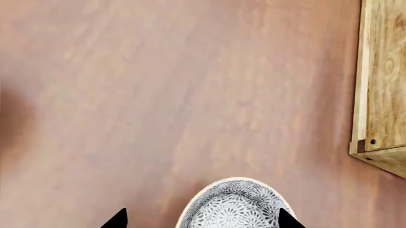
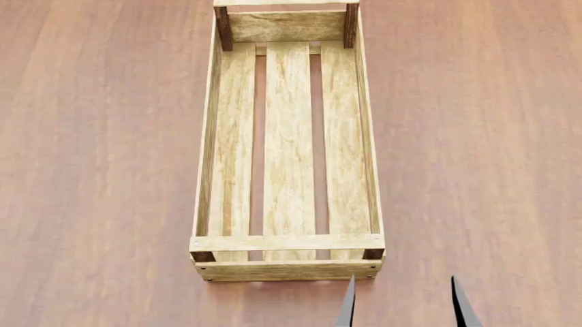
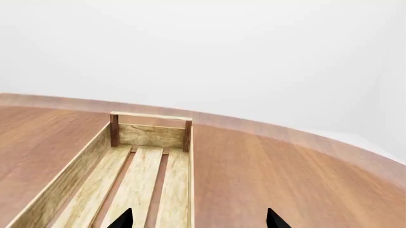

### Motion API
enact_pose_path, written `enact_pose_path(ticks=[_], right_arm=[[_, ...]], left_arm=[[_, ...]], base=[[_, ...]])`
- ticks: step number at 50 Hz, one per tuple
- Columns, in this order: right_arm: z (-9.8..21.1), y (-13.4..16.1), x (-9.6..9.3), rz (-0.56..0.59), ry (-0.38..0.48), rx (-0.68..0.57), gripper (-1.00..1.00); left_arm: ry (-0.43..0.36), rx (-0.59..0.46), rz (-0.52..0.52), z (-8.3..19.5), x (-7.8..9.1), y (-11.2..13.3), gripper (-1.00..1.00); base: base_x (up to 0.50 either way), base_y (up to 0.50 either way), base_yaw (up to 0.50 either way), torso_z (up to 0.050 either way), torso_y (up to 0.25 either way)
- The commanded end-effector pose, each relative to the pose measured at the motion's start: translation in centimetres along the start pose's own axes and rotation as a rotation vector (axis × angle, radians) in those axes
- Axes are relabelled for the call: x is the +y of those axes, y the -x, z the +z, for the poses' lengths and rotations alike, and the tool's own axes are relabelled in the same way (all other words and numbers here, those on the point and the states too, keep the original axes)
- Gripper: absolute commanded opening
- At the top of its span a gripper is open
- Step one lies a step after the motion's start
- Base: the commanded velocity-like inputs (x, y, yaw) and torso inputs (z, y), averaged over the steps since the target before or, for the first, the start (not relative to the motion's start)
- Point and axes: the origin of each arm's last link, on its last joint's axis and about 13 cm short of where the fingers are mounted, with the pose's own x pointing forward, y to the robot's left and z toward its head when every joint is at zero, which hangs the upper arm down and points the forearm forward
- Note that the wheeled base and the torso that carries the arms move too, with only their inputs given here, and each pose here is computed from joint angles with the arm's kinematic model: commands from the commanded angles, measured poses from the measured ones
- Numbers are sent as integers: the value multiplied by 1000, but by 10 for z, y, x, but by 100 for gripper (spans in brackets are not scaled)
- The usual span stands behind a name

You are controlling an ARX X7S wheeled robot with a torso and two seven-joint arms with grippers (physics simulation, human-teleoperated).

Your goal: Stack the right bowl on the left bowl and place them in the tray.

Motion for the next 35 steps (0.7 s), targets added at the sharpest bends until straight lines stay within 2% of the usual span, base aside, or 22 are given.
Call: enact_pose_path(ticks=[1, 18, 35], right_arm=[[-2, 0, 1, 2, 3, 6, 100], [-3, 0, 2, 8, 3, 10, 100], [-5, 1, 3, 7, 13, 14, 100]], left_arm=[[43, 26, -7, 0, 1, -1, 100], [34, 17, 12, -2, 5, -4, 100], [34, 55, 38, -15, 12, -12, 100]], base=[[0, 0, 0, 0, 0], [0, 0, 0, 0, 0], [0, 0, 0, 0, 0]])
